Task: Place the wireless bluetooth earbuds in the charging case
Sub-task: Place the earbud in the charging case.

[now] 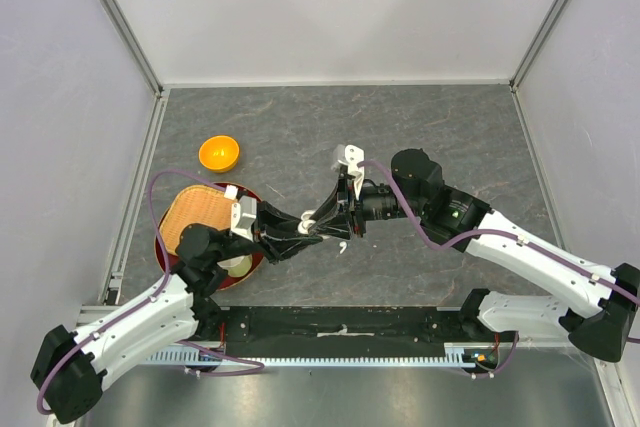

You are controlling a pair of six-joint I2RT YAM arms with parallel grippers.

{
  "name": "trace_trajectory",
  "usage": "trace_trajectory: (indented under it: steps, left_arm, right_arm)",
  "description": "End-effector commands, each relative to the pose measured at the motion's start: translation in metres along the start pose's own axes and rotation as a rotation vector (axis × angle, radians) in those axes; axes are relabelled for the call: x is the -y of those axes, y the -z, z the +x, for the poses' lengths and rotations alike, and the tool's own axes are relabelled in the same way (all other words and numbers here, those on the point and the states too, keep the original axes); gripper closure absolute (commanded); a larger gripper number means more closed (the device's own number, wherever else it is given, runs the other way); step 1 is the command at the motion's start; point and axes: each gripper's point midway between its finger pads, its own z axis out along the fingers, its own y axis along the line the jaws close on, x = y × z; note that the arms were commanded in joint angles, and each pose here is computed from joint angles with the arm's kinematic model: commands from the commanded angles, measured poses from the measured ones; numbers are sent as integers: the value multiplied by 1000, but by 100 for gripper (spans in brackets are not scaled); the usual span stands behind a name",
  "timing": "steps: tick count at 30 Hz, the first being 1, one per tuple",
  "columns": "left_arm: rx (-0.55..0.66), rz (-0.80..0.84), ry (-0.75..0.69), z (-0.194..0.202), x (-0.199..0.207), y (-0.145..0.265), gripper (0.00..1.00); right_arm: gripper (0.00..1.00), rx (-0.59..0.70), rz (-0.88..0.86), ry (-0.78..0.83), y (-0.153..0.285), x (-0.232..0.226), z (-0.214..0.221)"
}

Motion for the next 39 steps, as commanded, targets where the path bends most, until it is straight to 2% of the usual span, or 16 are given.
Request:
trace_trajectory:
  steps: [1,9,13,22,31,39]
  left_arm:
    - [79,43,-46,-25,11,-2,98]
    - [73,64,-41,-25,16,-1,98]
    - [71,68,-42,-25,17,-1,98]
    - [51,89,-50,-23,20,-1,98]
    - [50,87,-55,-23,19,-2,98]
    - [46,84,-57,-22,17,-3,98]
  right_arm:
    - [63,56,64,39,7,6,-24]
    - [64,80,108,29,4,14,-31]
    - [80,90,113,36,3,16,-34]
    - [92,61,52,41,-2,9,-32]
    - [94,-59,1,57,0,3,-11]
    - [95,-106,9,94,2,7,-7]
